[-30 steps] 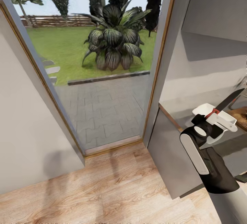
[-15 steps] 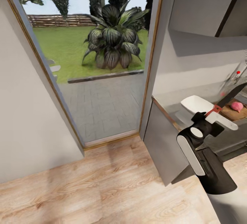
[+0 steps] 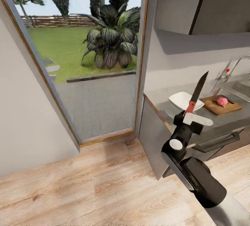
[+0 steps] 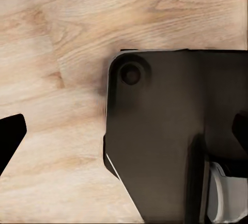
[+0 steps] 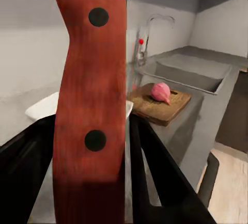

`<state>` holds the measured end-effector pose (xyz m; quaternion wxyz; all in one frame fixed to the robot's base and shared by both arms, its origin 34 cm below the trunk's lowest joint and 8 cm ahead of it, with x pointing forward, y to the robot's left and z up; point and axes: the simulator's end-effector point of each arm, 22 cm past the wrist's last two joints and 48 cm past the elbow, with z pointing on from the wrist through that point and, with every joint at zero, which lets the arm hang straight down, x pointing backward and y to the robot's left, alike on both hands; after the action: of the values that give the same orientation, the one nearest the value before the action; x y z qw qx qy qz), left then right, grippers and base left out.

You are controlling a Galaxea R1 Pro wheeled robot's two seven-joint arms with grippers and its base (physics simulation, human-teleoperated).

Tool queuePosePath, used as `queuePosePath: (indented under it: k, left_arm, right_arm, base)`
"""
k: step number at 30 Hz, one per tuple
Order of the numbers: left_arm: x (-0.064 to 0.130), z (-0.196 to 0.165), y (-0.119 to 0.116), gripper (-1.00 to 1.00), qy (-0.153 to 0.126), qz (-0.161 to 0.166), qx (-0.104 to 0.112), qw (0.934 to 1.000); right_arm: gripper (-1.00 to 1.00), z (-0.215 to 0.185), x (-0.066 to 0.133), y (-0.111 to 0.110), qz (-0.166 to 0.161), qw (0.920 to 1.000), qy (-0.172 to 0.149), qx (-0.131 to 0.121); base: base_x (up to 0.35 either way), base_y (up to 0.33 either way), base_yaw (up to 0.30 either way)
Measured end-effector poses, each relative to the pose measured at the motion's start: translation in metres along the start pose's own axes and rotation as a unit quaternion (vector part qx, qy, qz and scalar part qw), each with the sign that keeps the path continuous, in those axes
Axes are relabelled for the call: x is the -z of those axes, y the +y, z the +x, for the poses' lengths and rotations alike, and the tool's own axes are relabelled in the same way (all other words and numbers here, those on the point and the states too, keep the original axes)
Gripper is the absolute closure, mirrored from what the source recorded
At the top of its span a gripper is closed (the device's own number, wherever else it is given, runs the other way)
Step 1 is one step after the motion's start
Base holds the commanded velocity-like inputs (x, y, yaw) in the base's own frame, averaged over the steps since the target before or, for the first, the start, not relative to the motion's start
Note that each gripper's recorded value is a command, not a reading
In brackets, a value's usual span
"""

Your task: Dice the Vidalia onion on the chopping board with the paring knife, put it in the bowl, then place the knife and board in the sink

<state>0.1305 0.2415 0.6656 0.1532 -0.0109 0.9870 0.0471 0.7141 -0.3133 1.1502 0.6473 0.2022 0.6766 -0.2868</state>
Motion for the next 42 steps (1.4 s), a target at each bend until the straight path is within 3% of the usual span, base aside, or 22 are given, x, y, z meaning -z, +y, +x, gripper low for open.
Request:
queuePosePath:
  k: [1, 2, 6, 11, 42]
  left_arm:
    - [-0.002, -0.001, -0.001, -1.00, 0.001, -0.001, 0.000, 1.0000]
    - [-0.002, -0.001, -0.003, -1.00, 0.001, 0.000, 0.001, 1.0000]
    - [-0.003, -0.002, -0.005, -1.00, 0.000, 0.000, 0.003, 1.0000]
    - [-0.003, -0.002, -0.005, -1.00, 0.001, 0.000, 0.003, 1.0000]
    - [-0.003, -0.003, -0.007, -1.00, 0.000, 0.000, 0.004, 1.0000]
  right_arm:
    - [1.00, 0.005, 0.011, 0.013, -0.021, 0.9990, 0.003, 0.040]
    - [1.00, 0.007, 0.013, 0.015, -0.026, 0.9982, 0.005, 0.054]
    - [1.00, 0.012, 0.015, 0.018, -0.032, 0.9955, 0.012, 0.089]
    - [1.00, 0.020, 0.037, 0.040, -0.069, 0.9879, 0.008, 0.139]
    - [1.00, 0.022, 0.042, 0.043, -0.074, 0.9842, 0.008, 0.161]
  base:
    - [-0.048, -0.317, 0.000]
    - [-0.039, -0.318, 0.000]
    - [-0.014, -0.320, 0.000]
    - [-0.001, -0.321, 0.000]
    - [0.000, -0.322, 0.000]
